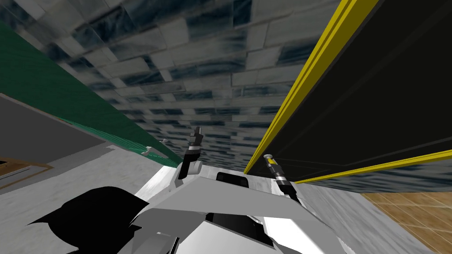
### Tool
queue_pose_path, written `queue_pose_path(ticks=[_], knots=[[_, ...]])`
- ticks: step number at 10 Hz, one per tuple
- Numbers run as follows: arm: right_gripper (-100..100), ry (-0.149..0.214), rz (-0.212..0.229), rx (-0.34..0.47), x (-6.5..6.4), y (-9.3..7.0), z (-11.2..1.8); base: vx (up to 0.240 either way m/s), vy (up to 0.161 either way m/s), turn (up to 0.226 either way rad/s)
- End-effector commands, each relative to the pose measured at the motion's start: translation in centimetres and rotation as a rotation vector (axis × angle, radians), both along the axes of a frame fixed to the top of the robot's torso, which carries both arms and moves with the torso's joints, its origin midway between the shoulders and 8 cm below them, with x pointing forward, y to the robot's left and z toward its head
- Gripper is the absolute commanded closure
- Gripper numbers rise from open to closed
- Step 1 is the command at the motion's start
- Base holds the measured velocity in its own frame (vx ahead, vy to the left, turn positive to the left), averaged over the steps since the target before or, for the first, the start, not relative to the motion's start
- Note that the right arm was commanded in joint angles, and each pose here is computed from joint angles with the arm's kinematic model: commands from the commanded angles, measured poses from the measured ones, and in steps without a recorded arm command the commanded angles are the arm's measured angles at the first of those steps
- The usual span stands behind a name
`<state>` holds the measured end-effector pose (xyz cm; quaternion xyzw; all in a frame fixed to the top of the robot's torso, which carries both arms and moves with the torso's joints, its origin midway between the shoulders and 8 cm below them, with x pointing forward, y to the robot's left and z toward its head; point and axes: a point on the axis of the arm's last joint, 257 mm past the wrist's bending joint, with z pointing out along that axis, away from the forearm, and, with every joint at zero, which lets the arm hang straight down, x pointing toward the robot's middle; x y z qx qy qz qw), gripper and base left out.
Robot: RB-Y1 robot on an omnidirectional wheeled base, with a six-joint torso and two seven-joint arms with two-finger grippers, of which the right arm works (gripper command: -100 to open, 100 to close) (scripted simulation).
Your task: Pull the door open
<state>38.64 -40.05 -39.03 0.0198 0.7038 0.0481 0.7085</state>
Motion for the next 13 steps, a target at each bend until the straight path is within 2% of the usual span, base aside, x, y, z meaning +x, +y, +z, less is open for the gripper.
queue_pose_path(ticks=[1, 3, 12, 13], knots=[[100, -0.001, -0.005, 0.036, 0.02, -0.03, 0.01, -0.053, -0.023, 0.105], [100, -0.001, -0.009, 0.055, 0.06, -0.09, 0.04, -0.032, -0.013, 0.024], [100, -0.015, -0.054, 0.326, 0.6, -0.93, 0.39, -0.056, -0.031, 0.087], [100, -0.015, -0.053, 0.334, 0.6, -0.93, 0.39, -0.041, -0.026, 0.052]])
